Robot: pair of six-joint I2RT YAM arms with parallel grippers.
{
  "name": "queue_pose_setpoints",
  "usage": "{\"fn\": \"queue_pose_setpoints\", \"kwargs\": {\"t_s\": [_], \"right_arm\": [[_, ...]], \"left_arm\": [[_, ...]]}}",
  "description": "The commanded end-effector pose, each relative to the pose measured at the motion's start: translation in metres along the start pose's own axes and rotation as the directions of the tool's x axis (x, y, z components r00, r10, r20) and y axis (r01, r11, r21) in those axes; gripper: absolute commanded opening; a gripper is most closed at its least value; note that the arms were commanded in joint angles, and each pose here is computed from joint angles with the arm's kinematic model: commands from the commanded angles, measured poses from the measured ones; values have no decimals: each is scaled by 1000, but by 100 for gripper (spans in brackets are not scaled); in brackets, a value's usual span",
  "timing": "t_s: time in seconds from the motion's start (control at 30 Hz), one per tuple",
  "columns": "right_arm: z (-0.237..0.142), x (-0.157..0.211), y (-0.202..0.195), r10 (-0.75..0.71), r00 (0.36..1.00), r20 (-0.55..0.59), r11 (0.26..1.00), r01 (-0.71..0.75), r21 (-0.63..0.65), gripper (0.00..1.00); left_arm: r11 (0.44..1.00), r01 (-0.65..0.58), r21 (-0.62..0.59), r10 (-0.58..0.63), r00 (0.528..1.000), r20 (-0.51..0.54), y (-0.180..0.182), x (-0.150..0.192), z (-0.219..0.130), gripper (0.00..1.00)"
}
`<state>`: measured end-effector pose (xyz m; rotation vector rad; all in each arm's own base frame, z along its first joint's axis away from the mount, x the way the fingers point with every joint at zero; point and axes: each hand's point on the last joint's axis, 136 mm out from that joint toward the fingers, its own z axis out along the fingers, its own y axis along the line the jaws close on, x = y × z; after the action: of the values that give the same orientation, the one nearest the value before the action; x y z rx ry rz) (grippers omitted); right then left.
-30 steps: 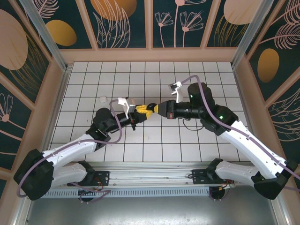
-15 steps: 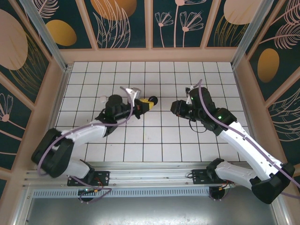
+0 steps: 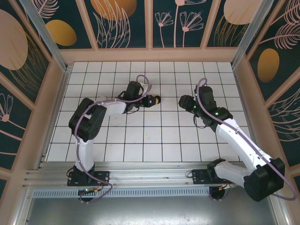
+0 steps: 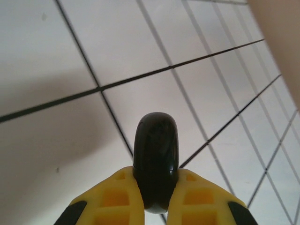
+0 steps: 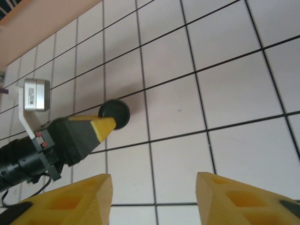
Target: Insert the wireless bluetooth earbuds into the charging case
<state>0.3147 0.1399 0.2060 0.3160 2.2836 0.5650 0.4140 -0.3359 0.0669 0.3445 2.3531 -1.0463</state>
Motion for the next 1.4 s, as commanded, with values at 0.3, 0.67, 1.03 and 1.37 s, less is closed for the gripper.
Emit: {"fn": "queue_pose_setpoints", "kwargs": {"t_s": [0.3, 0.67, 1.03, 1.37], "right_arm": [[25, -34, -42, -39, 985, 169, 998, 30, 55, 60], [-8, -50, -87, -165, 931, 325, 965, 84, 249, 80], [-47, -53, -167, -213, 841, 498, 892, -41, 451, 99], [-23, -42, -156, -356, 748, 560, 915, 157, 373, 99]], "left_arm": [[985, 29, -168, -42, 996, -78, 40, 17, 10, 22], [938, -125, -322, 128, 992, -12, 27, -34, -39, 60], [778, -159, -608, 357, 908, 219, 17, -111, -186, 99], [689, 126, -713, 432, 719, 544, 103, -48, -317, 99]]}}
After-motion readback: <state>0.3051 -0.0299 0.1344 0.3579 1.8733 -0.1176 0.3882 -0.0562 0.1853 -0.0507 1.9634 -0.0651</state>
